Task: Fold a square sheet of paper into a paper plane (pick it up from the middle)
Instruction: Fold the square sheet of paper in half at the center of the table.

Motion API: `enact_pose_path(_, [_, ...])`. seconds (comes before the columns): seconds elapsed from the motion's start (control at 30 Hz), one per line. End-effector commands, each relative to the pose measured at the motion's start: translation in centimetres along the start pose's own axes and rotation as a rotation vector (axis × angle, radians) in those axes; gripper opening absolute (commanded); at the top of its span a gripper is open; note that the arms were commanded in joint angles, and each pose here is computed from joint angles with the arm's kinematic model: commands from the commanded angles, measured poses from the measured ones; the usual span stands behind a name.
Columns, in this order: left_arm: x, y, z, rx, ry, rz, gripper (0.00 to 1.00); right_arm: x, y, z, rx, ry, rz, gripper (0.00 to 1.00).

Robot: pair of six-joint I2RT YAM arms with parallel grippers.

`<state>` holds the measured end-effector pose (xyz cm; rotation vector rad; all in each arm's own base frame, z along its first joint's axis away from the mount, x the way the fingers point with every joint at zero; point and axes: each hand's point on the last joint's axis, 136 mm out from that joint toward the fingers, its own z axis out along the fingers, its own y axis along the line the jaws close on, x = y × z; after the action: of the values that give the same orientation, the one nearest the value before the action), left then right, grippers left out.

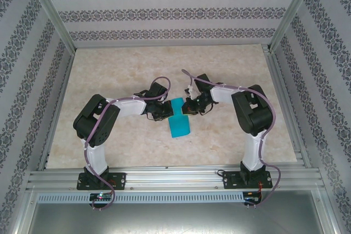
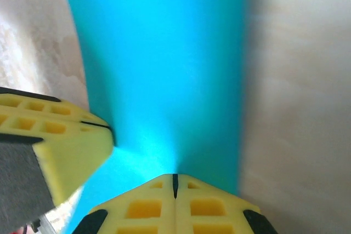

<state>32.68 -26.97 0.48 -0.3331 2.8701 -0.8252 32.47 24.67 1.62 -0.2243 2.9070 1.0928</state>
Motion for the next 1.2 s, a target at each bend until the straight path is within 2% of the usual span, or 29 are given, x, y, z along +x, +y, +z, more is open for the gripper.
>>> enact_pose_path(0.0, [6.3, 14.2, 1.9, -0.494, 0.138, -0.111, 0.0, 0.0, -3.6, -2.2, 0.135, -0.059, 0.047, 0.0])
enact_pose_path(0.2, [6.1, 13.6, 2.2, -0.468, 0.137, -0.105, 0.0, -1.5, 0.6, -4.8, 0.097, -0.172, -0.045, 0.0])
enact_pose_path(0.33, [5.9, 13.2, 2.3, -0.452, 0.134, -0.101, 0.0, -1.2, 3.5, -2.8, 0.051, -0.142, -0.095, 0.0])
enact_pose_path(0.5, [5.9, 13.1, 2.3, -0.446, 0.13, -0.098, 0.0, -1.8, 4.9, 0.0, 0.0, -0.113, -0.083, 0.0])
enact_pose_path(0.67, [6.1, 13.1, 2.3, -0.447, 0.134, -0.094, 0.0, -2.7, 3.7, 1.1, 0.026, -0.103, -0.07, 0.0])
enact_pose_path(0.8, [6.2, 13.3, 2.2, -0.458, 0.135, -0.098, 0.0, -2.6, 0.7, 1.1, 0.069, -0.107, -0.002, 0.0])
enact_pose_path(1.0, [6.2, 13.2, 2.1, -0.454, 0.137, -0.088, 0.0, -2.5, -4.6, -1.9, 0.147, -0.164, 0.091, 0.0])
enact_pose_path(1.07, [6.2, 13.2, 2.1, -0.455, 0.138, -0.086, 0.0, -2.9, -4.2, -3.3, 0.149, -0.186, 0.08, 0.0])
enact_pose_path(1.17, [6.2, 13.1, 2.1, -0.452, 0.138, -0.084, 0.0, -3.4, -1.3, -4.8, 0.137, -0.224, 0.011, 0.0])
